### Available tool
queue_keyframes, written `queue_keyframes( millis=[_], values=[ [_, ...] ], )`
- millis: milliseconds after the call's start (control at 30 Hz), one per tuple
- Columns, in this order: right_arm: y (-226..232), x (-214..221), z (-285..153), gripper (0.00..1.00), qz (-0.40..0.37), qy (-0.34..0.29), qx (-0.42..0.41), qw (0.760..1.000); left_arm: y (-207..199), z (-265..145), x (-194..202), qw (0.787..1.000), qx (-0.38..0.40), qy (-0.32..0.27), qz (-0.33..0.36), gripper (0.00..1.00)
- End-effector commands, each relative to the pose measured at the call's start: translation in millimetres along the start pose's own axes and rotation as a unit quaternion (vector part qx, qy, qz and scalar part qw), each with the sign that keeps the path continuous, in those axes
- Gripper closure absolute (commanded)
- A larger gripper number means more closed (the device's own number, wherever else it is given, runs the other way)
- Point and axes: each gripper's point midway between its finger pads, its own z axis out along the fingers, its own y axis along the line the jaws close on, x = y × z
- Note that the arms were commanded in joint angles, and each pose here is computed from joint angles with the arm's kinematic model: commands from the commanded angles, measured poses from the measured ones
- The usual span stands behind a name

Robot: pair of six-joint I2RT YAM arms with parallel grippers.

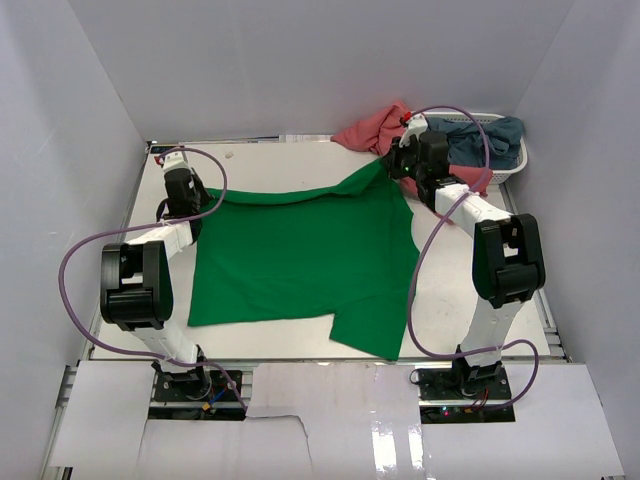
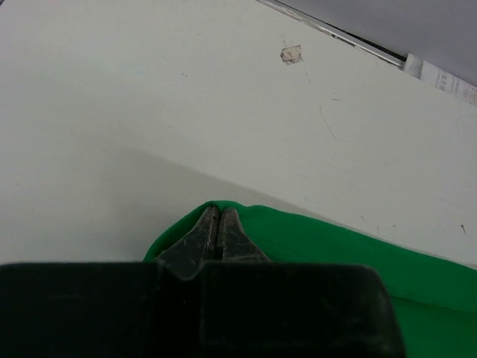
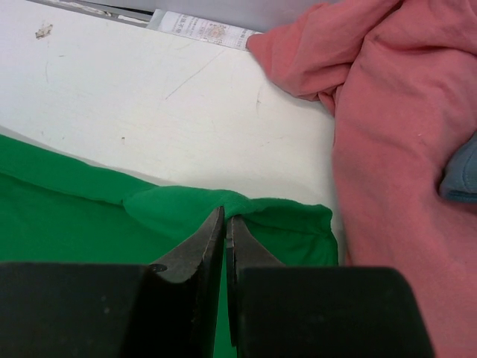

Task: Fold and stack the t-shirts
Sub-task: Fold the flattened tshirt in 1/3 of the way

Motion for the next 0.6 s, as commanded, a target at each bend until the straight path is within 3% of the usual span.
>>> queue_keyframes(
  millis=[0, 567],
  values=[
    [-3, -35, -13, 0.92, -0.021, -0.039, 0.01, 0.999, -2, -5, -17, 1.0, 0.001, -0.022, -0.006, 1.0],
    [-19, -35, -29, 0.92, -0.014, -0.036, 0.031, 0.999, 11, -18, -6, 0.999, -0.022, -0.02, -0.013, 1.0]
  ],
)
